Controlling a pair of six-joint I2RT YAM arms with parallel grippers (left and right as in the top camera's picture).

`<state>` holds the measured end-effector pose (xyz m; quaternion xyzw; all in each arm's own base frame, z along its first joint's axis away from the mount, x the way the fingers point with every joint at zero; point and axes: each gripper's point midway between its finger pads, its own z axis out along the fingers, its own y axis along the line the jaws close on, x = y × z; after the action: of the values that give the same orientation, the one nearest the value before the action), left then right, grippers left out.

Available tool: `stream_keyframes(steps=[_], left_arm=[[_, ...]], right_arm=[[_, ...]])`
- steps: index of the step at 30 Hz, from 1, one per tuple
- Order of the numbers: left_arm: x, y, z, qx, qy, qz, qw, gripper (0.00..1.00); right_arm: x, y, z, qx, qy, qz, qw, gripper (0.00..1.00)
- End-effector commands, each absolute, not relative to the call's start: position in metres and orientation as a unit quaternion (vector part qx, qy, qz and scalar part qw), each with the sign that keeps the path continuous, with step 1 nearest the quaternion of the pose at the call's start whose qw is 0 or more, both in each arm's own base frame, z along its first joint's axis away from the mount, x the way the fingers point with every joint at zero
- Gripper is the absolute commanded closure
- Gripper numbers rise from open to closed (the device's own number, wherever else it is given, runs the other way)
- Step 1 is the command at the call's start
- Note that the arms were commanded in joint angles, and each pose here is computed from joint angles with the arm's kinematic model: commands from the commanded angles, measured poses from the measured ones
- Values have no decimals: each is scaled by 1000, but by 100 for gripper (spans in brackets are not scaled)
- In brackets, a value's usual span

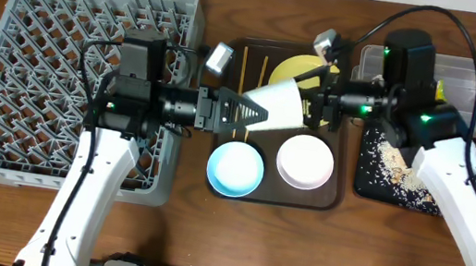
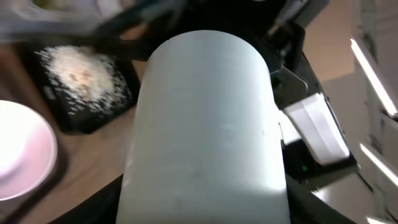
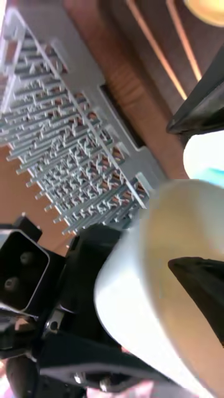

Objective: Sort waste into correct bins and load items into the dishwasher
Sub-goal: 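Place the paper cup into the dish rack with left gripper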

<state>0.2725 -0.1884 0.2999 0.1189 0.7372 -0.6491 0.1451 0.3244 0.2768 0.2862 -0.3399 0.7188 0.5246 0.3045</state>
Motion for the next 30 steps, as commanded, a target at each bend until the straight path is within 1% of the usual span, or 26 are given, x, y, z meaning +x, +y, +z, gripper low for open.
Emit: stream_keyframes(steps=[1,5,7,10,13,16,20,26,30], left_arm=[[283,-174,308,106,744,-633,183,38],[293,-152,309,77,748,-626,206,42],[299,-138,307,49,758,-611,222,42],[312,-107,289,-36,796,-553,244,42],[313,-65,255,-144,848,-442,255,43],[297,-21,223,-232,887,-310,251,43],[268,24,201,-302,907,-172,238,42],[243,72,191,-380,894,-84,224,42],[221,118,182,-450,869,-11,207,42]], right_arm=[[328,266,293,-326,721,529,307,39],[331,261,291,-317,728,527,304,38],[332,259,289,-313,731,525,302,38],[335,256,282,-300,747,514,298,38],[338,251,270,-279,773,492,288,37],[342,243,254,-253,805,461,275,37],[345,235,235,-230,839,418,263,35],[341,235,228,-235,846,404,255,34],[339,234,227,-234,848,404,251,34]])
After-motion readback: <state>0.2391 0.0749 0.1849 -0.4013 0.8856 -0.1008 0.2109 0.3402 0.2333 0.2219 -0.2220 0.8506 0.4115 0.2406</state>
